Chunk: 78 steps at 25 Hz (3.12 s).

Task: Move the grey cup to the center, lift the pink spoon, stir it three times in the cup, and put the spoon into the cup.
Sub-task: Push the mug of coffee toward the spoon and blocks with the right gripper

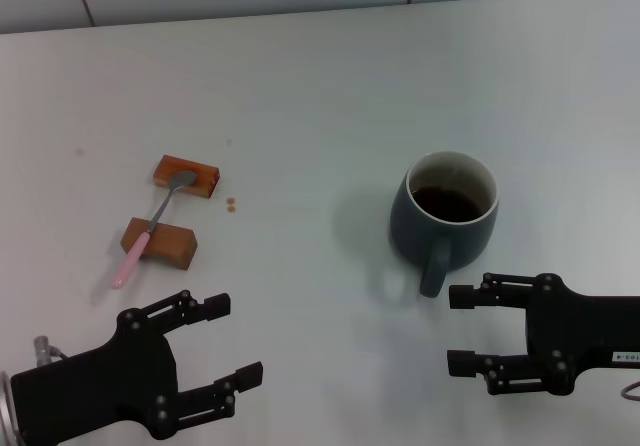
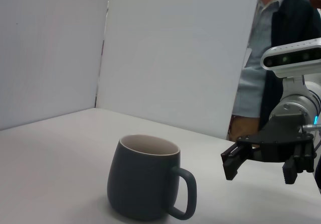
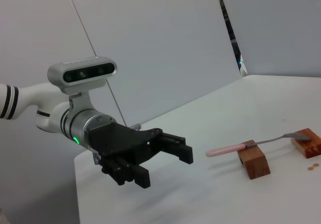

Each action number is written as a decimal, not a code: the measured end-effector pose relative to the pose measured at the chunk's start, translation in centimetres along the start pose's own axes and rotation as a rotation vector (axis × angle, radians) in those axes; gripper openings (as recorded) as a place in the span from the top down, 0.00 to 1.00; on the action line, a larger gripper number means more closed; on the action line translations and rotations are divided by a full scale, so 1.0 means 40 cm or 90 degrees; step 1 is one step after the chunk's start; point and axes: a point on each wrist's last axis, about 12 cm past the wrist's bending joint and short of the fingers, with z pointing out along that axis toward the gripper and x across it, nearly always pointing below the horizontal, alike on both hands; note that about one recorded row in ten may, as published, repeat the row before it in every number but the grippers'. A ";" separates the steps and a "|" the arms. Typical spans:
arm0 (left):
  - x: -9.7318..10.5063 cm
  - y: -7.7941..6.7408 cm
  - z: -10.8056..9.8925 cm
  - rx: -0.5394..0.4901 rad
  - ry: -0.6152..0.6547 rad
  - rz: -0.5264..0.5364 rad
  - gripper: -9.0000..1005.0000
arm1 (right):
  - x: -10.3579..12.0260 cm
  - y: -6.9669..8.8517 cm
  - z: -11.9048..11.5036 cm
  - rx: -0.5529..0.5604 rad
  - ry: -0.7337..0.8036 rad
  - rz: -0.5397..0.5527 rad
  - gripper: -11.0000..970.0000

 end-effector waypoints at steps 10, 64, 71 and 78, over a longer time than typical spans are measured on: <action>0.000 0.001 -0.001 -0.002 0.000 0.000 0.22 | -0.002 0.000 0.003 -0.005 0.000 -0.007 0.20; -0.009 0.006 0.001 0.001 -0.001 0.015 0.22 | 0.122 -0.047 0.161 0.516 -0.080 -0.319 0.99; -0.010 0.006 0.003 0.003 0.000 0.015 0.22 | 0.098 -0.053 0.209 0.468 -0.078 -0.323 0.99; -0.010 0.006 0.003 0.004 0.000 0.016 0.22 | 0.081 -0.060 0.237 0.446 -0.076 -0.325 0.99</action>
